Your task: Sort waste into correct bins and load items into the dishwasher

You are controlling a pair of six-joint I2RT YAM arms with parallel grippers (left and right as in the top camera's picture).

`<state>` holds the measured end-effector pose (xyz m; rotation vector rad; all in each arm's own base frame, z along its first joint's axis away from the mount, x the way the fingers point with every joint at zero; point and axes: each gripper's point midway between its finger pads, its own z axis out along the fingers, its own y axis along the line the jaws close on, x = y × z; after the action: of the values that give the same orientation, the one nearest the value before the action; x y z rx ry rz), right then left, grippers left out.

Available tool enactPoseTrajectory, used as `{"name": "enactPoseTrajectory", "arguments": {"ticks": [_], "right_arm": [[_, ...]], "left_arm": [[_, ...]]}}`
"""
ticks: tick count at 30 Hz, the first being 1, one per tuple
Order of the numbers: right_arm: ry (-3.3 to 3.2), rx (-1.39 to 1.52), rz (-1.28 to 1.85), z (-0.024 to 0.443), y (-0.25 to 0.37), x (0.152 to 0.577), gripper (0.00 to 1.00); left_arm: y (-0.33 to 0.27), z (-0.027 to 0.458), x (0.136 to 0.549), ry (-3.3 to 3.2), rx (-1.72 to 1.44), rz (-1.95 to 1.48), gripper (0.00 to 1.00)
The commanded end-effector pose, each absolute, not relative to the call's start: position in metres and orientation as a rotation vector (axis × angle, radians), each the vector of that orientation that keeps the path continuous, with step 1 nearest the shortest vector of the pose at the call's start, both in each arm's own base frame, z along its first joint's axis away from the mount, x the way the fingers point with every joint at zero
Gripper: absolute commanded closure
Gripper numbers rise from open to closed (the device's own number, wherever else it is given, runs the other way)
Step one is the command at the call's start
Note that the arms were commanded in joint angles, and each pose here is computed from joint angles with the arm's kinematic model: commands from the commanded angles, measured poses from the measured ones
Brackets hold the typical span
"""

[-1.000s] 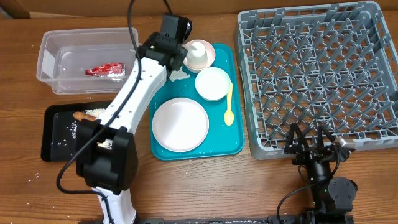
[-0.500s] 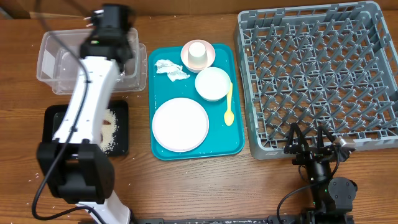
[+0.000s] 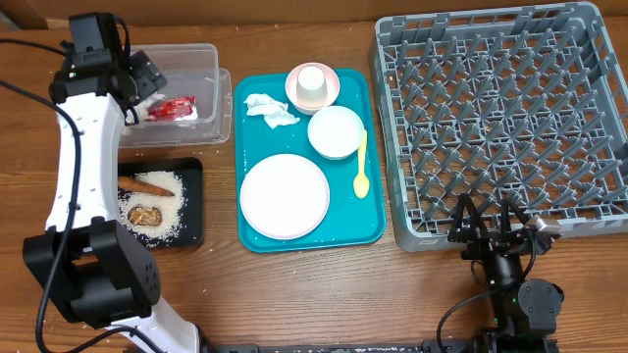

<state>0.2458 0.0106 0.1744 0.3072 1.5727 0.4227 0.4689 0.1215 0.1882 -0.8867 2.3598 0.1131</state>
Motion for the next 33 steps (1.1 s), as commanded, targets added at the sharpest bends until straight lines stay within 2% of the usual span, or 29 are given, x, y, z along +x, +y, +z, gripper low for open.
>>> {"name": "enactPoseTrajectory", "arguments": {"ticks": [1,8,12,16,20,22,23,28,33], "right_arm": [[1.57,0.312,0.42,0.172,0.01,0.246,0.0],[1.57,0.312,0.419,0.172,0.01,0.246,0.0],[1.57,0.312,0.419,0.172,0.01,0.246,0.0],[1.57,0.312,0.42,0.172,0.01,0.246,0.0],[1.57,0.312,0.42,0.172,0.01,0.246,0.0],[1.57,0.312,0.42,0.172,0.01,0.246,0.0],[1.57,0.312,0.419,0.172,0.01,0.246,0.0],[1.57,0.312,0.419,0.172,0.01,0.246,0.0],[1.57,0.312,0.42,0.172,0.01,0.246,0.0]], "left_arm": [[0.089,0.198,0.479,2.374,-0.821,-0.104,0.0],[-0.015,0.211,0.491,2.45,-0.285,-0.491,0.0],[-0.064,0.213,0.491,2.449,-0.015,-0.468,0.01],[-0.101,0.211,0.496,2.389,0.332,-0.299,0.02],[-0.109,0.195,0.508,2.332,0.633,0.036,0.07],[-0.109,0.179,0.512,2.326,0.764,0.169,0.04],[-0.11,0.171,0.512,2.328,0.821,0.197,0.0],[-0.109,0.117,0.509,2.36,1.114,0.276,0.0],[-0.101,0.072,0.509,2.395,1.274,0.35,0.01]]}}
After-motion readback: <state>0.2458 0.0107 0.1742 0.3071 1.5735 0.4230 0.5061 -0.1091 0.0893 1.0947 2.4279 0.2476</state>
